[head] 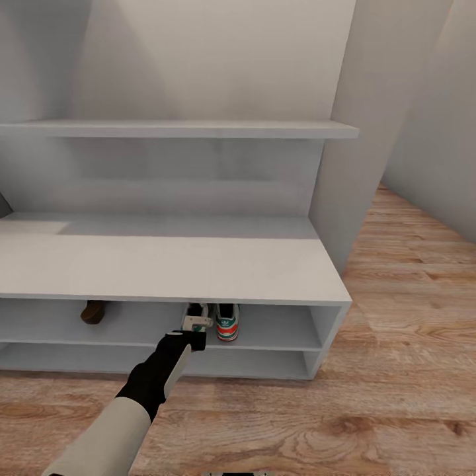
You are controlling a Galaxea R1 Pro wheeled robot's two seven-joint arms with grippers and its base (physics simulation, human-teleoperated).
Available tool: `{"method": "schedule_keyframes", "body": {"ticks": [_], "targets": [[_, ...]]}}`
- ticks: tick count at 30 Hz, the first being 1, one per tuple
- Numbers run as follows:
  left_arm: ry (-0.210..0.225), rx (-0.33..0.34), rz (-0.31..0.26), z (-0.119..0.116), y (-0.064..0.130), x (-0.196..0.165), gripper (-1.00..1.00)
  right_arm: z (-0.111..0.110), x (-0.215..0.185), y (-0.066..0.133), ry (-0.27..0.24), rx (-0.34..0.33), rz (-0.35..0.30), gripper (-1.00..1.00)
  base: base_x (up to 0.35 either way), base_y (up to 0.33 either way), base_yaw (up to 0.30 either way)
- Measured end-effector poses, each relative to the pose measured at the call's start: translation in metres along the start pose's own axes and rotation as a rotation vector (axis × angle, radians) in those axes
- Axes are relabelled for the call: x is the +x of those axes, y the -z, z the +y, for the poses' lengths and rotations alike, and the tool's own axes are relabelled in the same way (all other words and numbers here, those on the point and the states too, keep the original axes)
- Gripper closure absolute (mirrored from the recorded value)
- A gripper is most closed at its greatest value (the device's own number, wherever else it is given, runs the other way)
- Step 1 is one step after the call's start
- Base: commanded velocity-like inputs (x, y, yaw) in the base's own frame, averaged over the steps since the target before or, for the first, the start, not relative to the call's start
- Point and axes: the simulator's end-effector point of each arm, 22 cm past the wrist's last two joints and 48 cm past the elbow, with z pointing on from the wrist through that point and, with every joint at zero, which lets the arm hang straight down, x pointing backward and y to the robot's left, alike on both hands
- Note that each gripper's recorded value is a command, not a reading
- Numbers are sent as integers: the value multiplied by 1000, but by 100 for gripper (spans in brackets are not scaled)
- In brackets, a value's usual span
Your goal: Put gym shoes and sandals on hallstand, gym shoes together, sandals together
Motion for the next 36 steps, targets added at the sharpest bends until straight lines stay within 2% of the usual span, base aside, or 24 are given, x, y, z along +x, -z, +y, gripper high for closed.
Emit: {"method": "schedule_keyframes", "body": {"ticks": [12,36], "targets": [[-6,-4,8,1,-7,5,100,0,5,-6,10,12,12,100,0,0,0],[-10,-7,8,1,-6,5,100,0,5,-6,10,12,11,100,36,0,0]]}}
